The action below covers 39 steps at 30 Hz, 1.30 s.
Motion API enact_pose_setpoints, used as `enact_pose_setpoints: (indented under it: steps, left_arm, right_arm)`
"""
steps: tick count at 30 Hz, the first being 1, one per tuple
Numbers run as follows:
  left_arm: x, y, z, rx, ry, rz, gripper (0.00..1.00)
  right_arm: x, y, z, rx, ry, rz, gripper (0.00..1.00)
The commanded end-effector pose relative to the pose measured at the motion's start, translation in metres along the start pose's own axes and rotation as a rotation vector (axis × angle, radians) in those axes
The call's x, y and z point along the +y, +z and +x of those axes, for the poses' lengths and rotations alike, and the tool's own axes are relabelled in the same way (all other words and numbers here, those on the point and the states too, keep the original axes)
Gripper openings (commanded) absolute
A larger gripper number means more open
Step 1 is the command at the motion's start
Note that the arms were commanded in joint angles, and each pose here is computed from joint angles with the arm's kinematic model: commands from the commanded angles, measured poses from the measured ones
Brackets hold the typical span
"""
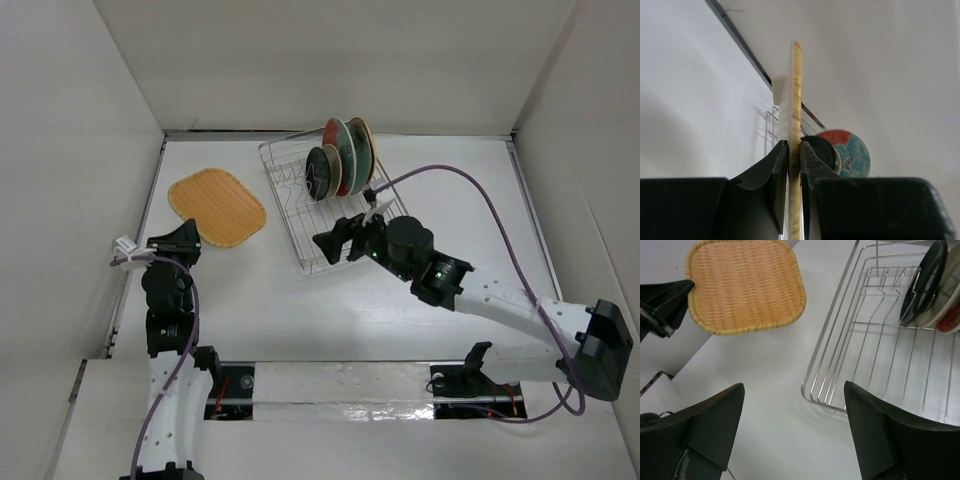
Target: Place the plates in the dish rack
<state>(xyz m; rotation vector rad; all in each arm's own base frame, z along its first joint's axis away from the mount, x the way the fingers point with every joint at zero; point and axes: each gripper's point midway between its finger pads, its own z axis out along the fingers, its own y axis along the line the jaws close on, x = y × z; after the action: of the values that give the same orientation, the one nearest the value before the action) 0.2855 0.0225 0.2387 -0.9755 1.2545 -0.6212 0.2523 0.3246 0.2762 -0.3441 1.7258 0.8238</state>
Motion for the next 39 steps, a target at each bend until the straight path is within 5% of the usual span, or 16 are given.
enact_pose_setpoints:
  steps: [1,11,21,24,25,26,29,33,37,39]
  left_arm:
    - [-0.059,-0.018,-0.006,0.04,0.031,0.195,0.0]
    - [-0.126,-0.057,0.012,0.201,-0.001,0.454,0.0]
    - [-0.163,-0.076,0.011,0.261,-0.059,0.595,0.0]
    - [-0.162,-0.074,0.014,0.267,-0.065,0.599,0.0]
    - [-0.163,-0.074,0.014,0.265,-0.07,0.606,0.0]
    - [-0.162,-0.074,0.016,0.273,-0.071,0.606,0.0]
    - [-0.161,-0.074,0.017,0.274,-0.084,0.609,0.0]
    - [-0.155,-0.071,0.017,0.262,-0.069,0.584,0.0]
    - [-0.141,-0.062,0.019,0.249,-0.003,0.507,0.01]
    - [-0.139,-0.058,0.009,0.194,0.091,0.481,0.3]
  right_arm:
    - [0.021,0.028,-0.036,-0.073,0.041,-0.094,0.88]
    - [-0.003,0.115,-0.023,0.039,0.215,-0.254,0.97]
    - [-0.001,0.13,0.023,0.136,0.346,-0.388,0.98]
    - [0.02,0.116,0.021,0.114,0.396,-0.543,0.85]
    - [0.028,0.109,0.02,0.115,0.398,-0.604,0.75]
    - [0.028,0.107,0.013,0.075,0.397,-0.645,0.52]
    - [0.035,0.094,0.007,0.047,0.466,-0.744,0.36]
    - [0.034,0.08,-0.004,-0.002,0.48,-0.804,0.0]
    - [0.03,0.068,-0.031,-0.069,0.437,-0.776,0.0]
    - [0.018,0.07,-0.037,-0.082,0.388,-0.69,0.0]
